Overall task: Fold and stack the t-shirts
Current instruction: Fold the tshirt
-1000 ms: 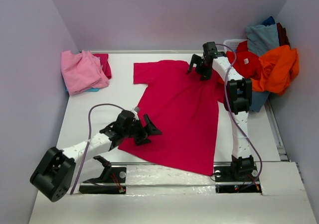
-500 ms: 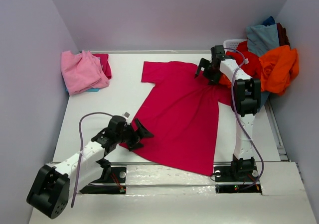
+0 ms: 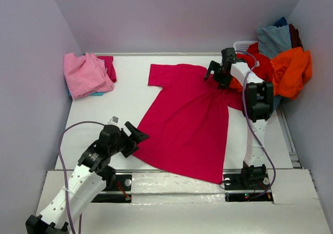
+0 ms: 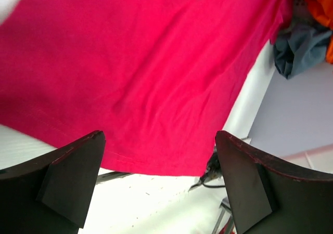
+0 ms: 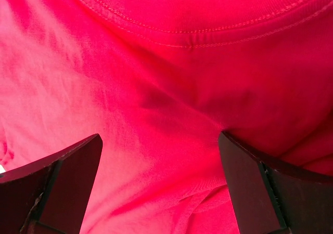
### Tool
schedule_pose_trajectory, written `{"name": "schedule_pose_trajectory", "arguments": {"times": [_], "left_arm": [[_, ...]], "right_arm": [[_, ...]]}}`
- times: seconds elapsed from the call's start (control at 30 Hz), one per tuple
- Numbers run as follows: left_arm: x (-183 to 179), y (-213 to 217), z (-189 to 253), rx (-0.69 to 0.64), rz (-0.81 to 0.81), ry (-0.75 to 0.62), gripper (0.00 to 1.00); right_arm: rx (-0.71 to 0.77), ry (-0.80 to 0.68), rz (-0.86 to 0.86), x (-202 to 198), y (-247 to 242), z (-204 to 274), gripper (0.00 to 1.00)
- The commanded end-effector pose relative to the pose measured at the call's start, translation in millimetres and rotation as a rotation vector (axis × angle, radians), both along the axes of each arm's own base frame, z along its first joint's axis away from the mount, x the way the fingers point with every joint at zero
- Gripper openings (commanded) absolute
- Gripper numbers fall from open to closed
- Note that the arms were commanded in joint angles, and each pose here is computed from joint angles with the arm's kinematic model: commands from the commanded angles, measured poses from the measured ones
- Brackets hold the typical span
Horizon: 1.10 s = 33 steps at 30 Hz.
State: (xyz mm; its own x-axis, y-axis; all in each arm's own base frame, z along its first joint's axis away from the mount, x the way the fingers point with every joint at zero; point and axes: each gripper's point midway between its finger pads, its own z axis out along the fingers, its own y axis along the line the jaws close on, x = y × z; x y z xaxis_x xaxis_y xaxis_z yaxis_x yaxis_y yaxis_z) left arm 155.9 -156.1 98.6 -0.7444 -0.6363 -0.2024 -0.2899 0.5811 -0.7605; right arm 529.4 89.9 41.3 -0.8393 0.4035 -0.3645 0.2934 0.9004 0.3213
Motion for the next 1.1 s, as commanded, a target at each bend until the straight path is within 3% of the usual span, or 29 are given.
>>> {"name": "schedule_pose_trajectory", "arguments": {"times": [0.0, 0.53, 0.93, 1.07], "left_arm": [[2, 24, -4, 0.060, 0.137, 0.018, 0.99], [19, 59, -10, 0.119, 0.461, 0.133, 0.99], [23, 89, -20, 0.484, 0.478, 0.300, 0.99], [20, 93, -29, 0.513, 0.500, 0.334, 0.99]], "right_arm": [[-0.026, 0.103, -0.039, -23, -22, -28, 1.00], [0.025, 0.113, -0.032, -28, -13, -33, 1.00], [0.044, 0.104, -0.024, -29, -10, -29, 1.00], [0.052, 0.099, -0.032, -28, -13, -25, 1.00]]}}
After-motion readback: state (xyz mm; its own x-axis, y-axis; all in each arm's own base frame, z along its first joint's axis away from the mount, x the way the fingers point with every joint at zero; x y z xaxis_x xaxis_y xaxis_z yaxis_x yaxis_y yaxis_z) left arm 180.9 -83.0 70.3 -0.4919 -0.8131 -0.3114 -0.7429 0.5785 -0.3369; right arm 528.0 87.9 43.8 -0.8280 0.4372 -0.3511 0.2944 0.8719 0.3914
